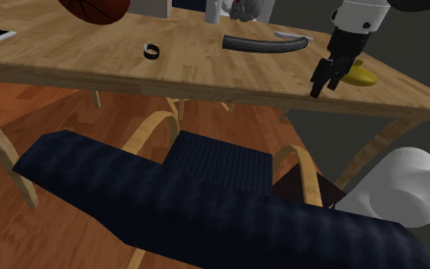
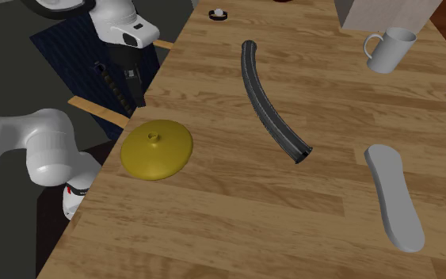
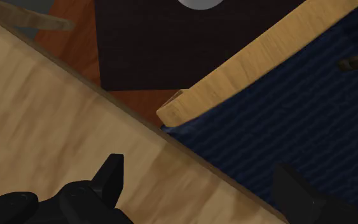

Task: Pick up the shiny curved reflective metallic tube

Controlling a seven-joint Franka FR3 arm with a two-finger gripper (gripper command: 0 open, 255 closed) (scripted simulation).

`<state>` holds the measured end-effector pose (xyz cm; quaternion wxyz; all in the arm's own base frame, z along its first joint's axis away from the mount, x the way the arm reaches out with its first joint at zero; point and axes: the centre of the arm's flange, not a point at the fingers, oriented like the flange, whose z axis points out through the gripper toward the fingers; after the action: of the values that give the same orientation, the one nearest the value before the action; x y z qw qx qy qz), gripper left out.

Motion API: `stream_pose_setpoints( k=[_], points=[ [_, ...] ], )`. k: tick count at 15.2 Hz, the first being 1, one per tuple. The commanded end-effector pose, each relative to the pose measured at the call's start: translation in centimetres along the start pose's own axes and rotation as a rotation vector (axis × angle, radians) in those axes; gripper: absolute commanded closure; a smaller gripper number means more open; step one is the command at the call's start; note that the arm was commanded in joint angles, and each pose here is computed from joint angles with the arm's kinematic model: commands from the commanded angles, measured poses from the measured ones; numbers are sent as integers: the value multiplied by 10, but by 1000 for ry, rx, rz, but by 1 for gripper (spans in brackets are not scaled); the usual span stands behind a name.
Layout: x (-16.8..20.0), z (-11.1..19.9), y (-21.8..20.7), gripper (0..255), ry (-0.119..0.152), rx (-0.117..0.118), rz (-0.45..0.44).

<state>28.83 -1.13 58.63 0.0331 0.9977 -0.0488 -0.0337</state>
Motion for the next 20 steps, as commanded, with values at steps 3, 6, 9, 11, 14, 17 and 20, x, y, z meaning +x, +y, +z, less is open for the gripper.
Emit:
stream_pose_setpoints(
  k=[3,6,9,11,14,17,20],
  points=[
    [26,-6,-1,0,-3,7,80],
    [65,-15,0,0,-6,18,201],
    [103,-24,7,0,-10,28,321],
    [128,-30,14,0,-13,35,401],
    [164,-39,28,0,-16,46,522],
    [199,-47,47,0,-20,57,642],
    [231,-55,70,0,-24,67,763]
  ],
)
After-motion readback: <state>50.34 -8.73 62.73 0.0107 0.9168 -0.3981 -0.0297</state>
